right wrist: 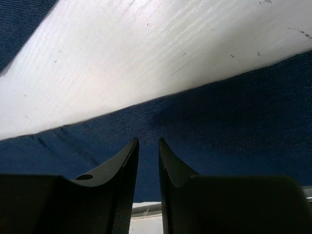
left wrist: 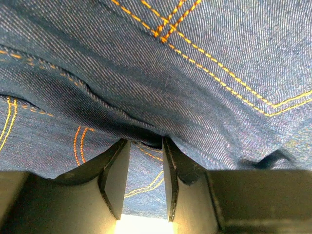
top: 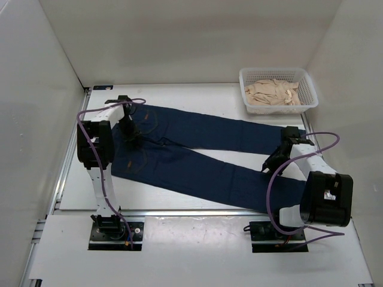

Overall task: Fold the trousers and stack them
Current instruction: Flatten the trousers out

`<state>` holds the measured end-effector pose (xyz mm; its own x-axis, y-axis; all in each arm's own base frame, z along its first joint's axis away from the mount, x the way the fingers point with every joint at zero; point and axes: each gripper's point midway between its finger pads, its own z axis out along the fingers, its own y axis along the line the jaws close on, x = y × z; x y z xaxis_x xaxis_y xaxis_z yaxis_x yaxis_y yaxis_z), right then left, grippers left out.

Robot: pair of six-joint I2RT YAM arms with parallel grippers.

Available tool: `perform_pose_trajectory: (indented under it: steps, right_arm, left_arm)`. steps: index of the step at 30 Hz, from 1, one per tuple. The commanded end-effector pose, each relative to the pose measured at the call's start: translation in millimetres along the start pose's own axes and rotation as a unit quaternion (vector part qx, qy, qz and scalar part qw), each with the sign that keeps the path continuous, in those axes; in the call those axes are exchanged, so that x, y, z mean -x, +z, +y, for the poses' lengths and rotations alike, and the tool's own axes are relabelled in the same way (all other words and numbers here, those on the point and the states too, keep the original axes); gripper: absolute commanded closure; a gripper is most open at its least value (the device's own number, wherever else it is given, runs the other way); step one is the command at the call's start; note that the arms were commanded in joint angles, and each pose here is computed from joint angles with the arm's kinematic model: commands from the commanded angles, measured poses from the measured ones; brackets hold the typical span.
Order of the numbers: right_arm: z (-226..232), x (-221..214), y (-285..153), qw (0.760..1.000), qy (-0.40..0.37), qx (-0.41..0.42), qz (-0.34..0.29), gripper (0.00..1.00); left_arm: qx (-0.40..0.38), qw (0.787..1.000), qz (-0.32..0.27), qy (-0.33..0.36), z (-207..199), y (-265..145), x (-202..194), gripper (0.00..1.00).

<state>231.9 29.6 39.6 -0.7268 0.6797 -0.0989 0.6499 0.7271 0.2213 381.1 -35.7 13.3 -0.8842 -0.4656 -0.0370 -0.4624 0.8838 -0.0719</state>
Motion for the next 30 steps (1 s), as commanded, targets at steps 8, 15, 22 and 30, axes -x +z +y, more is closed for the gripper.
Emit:
perform_pose_trajectory:
  steps: [8,15,22,30]
  right_arm:
    - [-22,-31,23,0.998,0.029,-0.028,0.044,0.71]
    - [-6,3,32,0.998,0.013,-0.058,0.009,0.7]
    - [36,60,39,0.997,-0.007,-0.068,-0.038,0.71]
    - [57,78,-31,0.993,-0.04,-0.014,-0.109,0.6]
  left_arm:
    - [0.001,0.999,-0.026,-0.036,30,7,34,0.56]
    - [-0.013,0.995,-0.03,-0.095,75,1,39,0.56]
    - [-0.045,0.994,-0.046,-0.083,49,-15,70,0.56]
    - [-0.004,0.983,-0.119,-0.139,98,-88,80,0.5]
